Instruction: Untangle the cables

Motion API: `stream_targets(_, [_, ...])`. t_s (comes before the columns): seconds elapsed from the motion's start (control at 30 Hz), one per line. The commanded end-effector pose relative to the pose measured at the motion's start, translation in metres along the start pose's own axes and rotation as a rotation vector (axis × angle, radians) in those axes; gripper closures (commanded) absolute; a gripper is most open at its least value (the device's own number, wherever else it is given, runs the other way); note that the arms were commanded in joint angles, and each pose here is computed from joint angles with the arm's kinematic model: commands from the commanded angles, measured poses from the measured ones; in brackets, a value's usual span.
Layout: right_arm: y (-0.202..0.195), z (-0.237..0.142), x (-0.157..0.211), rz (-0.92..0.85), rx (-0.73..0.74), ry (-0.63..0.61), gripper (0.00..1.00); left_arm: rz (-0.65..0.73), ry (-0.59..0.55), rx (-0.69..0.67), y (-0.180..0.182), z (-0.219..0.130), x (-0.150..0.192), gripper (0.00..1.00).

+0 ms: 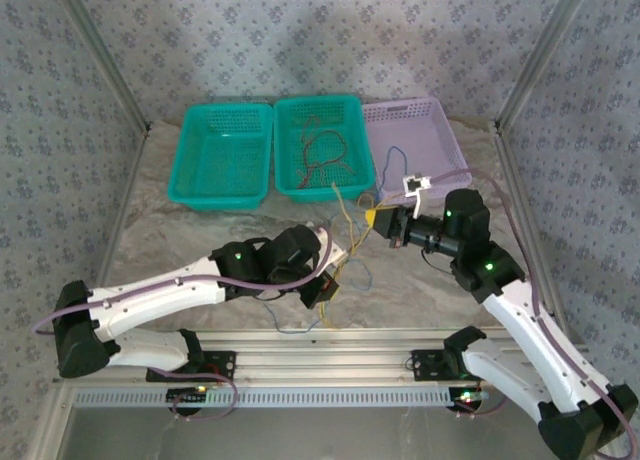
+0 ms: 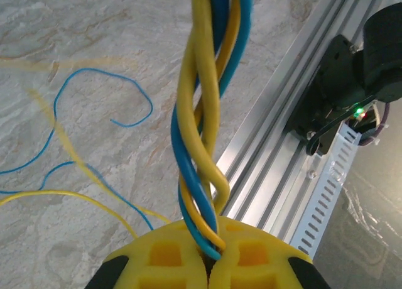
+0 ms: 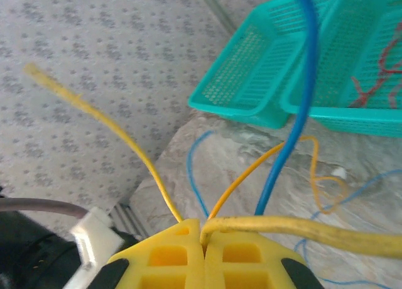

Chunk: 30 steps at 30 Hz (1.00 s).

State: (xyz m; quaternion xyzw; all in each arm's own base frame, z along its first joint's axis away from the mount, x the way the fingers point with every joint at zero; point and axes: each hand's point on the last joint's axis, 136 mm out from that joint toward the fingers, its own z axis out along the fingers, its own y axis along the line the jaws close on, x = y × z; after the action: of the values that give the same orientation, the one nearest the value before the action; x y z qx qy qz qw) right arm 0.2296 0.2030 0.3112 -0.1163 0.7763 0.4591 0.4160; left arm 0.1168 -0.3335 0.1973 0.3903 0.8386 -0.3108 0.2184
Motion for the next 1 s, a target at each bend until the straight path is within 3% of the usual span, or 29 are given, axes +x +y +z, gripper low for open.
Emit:
stream_targets(0.0, [-0.024,-0.026,-0.031,-0.011,0.18,-0.134,1.0,-0.001,0.033,0.011,0.002,-0.014,0.018,1.0])
stream_targets(0.2, [-0.074,-0.037,-0.031,0.144,0.321,-0.162,1.0,-0.024,-0.02,-0.013,0.014,-0.038,0.019,1.0])
stream_targets(0.33, [-0.086,-0.03,-0.028,0.189,0.298,-0.128,0.99,-0.041,-0.125,-0.035,0.023,-0.062,0.008,1.0])
stream_targets(0.4, [-0.087,-0.028,-0.024,0.186,0.291,-0.118,0.93,-0.045,-0.178,-0.034,0.025,-0.073,0.001,1.0])
stream_targets(0.57, [-0.102,-0.03,-0.013,0.187,0.352,-0.093,1.0,-0.045,-0.268,-0.042,0.029,-0.096,-0.009,1.0])
stream_targets(0.8, [-0.136,-0.049,0.001,0.268,0.518,-0.115,1.0,-0.058,-0.249,-0.042,0.035,-0.107,-0.004,1.0])
stream_targets(0.97, [-0.149,-0.068,-0.003,0.317,0.585,-0.201,1.0,-0.068,-0.156,-0.034,0.036,-0.101,0.015,1.0])
